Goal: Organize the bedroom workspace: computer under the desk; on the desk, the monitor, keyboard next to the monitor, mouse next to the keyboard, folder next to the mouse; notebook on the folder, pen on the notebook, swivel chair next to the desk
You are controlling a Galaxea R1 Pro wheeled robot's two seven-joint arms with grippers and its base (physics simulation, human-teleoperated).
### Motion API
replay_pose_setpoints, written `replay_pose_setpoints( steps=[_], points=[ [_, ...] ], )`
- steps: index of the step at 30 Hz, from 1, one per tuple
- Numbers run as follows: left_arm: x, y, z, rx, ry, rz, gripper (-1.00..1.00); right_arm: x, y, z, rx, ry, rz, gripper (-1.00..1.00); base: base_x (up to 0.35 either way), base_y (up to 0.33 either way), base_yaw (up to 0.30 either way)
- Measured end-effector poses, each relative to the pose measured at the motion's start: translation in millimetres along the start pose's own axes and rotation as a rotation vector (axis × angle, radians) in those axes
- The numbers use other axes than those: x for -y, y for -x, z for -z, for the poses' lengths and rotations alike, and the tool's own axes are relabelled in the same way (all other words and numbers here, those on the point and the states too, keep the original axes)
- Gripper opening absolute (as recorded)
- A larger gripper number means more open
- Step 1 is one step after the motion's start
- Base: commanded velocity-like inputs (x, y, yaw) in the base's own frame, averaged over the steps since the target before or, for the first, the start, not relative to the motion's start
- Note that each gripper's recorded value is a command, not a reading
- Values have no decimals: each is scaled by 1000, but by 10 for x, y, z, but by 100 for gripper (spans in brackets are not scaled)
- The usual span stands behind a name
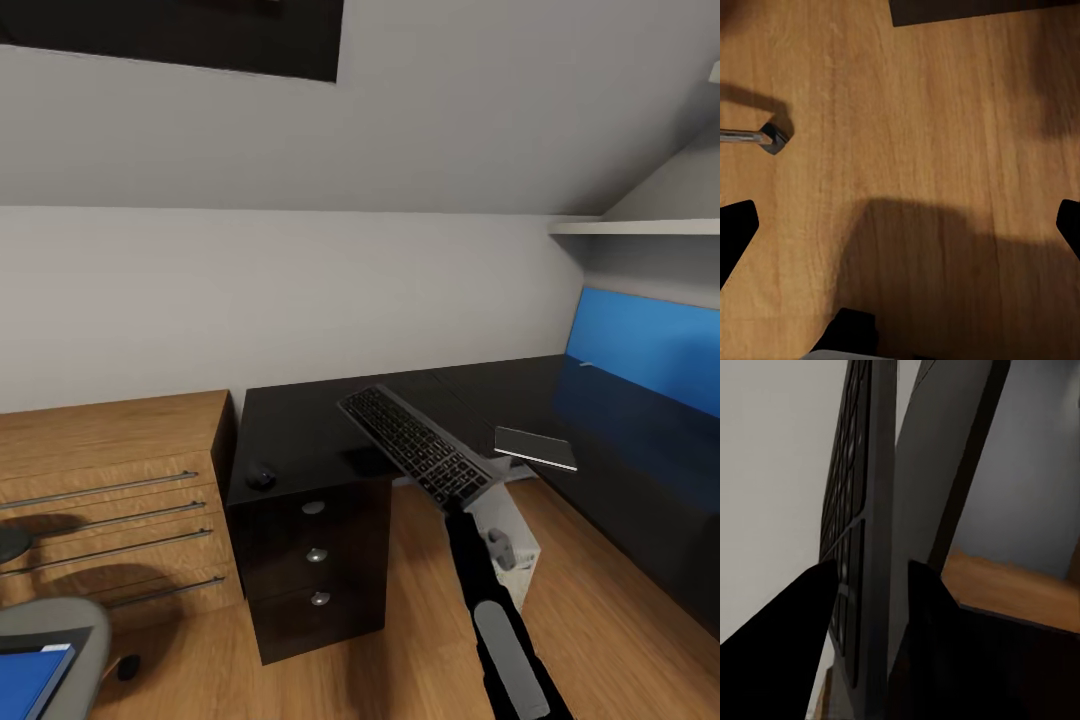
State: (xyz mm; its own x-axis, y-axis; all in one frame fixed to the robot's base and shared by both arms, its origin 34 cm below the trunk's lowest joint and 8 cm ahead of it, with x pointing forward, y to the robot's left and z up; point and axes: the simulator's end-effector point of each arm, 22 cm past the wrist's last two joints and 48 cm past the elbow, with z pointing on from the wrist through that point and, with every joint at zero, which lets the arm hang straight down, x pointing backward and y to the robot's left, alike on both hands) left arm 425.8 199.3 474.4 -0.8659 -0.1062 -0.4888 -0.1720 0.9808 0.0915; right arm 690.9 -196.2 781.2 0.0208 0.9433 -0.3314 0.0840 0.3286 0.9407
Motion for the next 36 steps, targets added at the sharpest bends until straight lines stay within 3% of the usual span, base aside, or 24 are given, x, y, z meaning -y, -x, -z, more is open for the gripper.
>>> replay_pose_setpoints(
  steps=[3, 6, 11, 17, 32, 35, 36],
  points=[
    [4, 8, 2, 3, -1, -3, 100, -44, -196, 25, -37, 0, -21, -100, 0, 0, 0],
    [69, 4, 21, 10, -11, -12, 100, -82, -631, 104, -105, -48, -97, -100, 0, 0, 0],
    [176, 72, 60, 66, -32, -3, 100, -203, -864, 193, -102, -72, -112, -100, 0, 0, 0],
    [223, 73, 77, 78, -42, -11, 100, -196, -880, 203, -102, -84, -170, -100, 0, 0, 0],
    [243, 86, 87, 82, -46, -11, 100, -138, -816, 193, -93, -92, -177, -100, 0, 0, 0],
    [378, 325, 196, 164, -87, 24, 100, -130, -813, 192, -93, -94, -178, -100, 0, 0, 0],
    [413, 628, 306, 262, -111, 82, 100, -128, -809, 191, -91, -94, -175, -100, 0, 0, 0]
  ],
)
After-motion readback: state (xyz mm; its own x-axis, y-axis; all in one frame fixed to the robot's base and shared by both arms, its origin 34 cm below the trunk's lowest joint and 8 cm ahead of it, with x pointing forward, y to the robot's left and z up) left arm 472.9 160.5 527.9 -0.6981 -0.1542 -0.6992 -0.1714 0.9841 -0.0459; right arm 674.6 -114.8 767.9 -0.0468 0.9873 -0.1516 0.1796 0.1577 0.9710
